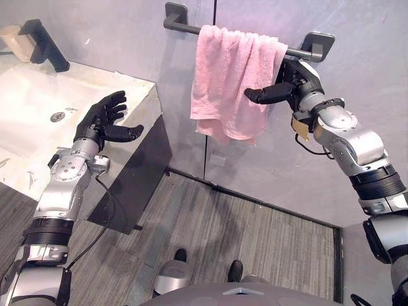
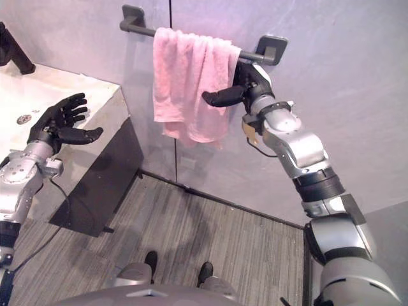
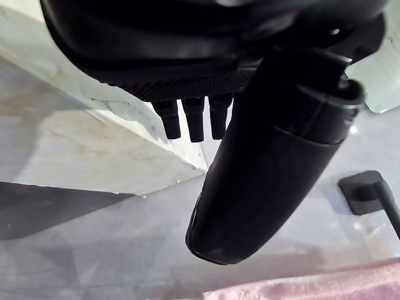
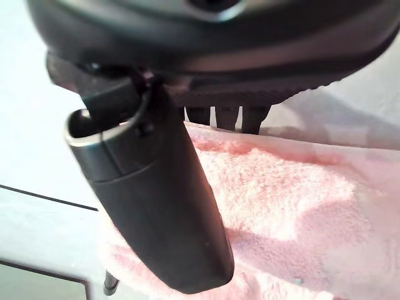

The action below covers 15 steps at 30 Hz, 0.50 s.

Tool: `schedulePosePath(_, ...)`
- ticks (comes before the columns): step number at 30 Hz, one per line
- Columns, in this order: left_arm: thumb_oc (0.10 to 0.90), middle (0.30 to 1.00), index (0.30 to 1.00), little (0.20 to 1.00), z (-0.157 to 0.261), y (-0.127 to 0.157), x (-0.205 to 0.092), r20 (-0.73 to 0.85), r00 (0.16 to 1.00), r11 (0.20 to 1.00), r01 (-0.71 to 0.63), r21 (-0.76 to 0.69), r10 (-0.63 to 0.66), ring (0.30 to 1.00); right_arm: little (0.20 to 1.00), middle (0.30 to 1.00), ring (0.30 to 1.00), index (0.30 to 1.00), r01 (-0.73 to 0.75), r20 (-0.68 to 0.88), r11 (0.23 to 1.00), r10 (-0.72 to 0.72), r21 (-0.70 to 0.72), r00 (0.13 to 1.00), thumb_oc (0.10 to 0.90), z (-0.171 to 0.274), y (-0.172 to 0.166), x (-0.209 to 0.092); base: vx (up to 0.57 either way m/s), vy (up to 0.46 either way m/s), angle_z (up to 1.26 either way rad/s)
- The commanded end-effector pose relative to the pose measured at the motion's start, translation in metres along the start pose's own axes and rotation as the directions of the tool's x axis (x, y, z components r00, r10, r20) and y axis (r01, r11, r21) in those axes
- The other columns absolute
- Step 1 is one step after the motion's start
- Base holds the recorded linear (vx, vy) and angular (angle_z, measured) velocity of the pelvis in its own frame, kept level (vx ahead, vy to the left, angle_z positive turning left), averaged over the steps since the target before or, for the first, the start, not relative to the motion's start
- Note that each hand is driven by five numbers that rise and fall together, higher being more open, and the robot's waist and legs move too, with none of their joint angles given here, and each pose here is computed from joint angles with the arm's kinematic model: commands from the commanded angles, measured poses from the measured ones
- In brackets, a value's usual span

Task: Organize the bathroom.

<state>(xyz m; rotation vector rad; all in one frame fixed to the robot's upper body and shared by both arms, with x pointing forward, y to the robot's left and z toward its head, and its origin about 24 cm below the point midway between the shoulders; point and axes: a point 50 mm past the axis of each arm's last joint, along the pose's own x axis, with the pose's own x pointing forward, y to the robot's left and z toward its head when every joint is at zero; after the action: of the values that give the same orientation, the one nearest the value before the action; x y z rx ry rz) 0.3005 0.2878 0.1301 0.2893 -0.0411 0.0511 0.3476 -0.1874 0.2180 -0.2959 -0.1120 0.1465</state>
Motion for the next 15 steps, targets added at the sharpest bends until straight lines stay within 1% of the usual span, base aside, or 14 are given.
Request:
schedulePosePath(1, 0.8, 0.9, 0.9, 0.9, 0.043, -0.005, 0.007, 0.207, 0.976, 0.993, 0.049, 0.108, -0.07, 0.9, 0.9, 0.9, 0.9, 0.9, 0.086, 0.258, 0.996, -0.078, -0.017, 0.963, 0.8, 0.061, -0.017, -0.005, 0.0, 0.0, 0.0)
schedulePosePath(8, 0.8, 0.9, 0.9, 0.9, 0.057, -0.014, 0.015, 0.207, 0.95, 0.969, 0.212, 0.129, -0.236, 0.9, 0.9, 0.9, 0.9, 0.9, 0.068, 0.21, 0.997, -0.06, -0.03, 0.976, 0.8, 0.047, -0.013, -0.004, 0.0, 0.0, 0.0)
schedulePosePath(10, 0.8, 0.9, 0.9, 0.9, 0.059, -0.01, 0.021, 0.191, 0.952, 0.969, 0.222, 0.105, -0.238, 0.9, 0.9, 0.9, 0.9, 0.9, 0.055, 0.199, 0.998, -0.047, -0.036, 0.979, 0.8, 0.045, -0.012, -0.002, 0.0, 0.0, 0.0)
schedulePosePath(12, 0.8, 0.9, 0.9, 0.9, 0.064, -0.009, 0.025, 0.214, 0.944, 0.968, 0.238, 0.08, -0.25, 0.9, 0.9, 0.9, 0.9, 0.9, 0.045, 0.189, 0.998, -0.037, -0.036, 0.981, 0.8, 0.044, -0.012, 0.0, 0.0, 0.0, 0.0)
schedulePosePath(15, 0.8, 0.9, 0.9, 0.9, 0.065, -0.008, 0.028, 0.212, 0.948, 0.971, 0.23, 0.06, -0.237, 0.9, 0.9, 0.9, 0.9, 0.9, 0.041, 0.181, 0.998, -0.033, -0.037, 0.983, 0.8, 0.042, -0.011, 0.002, 0.0, 0.0, 0.0)
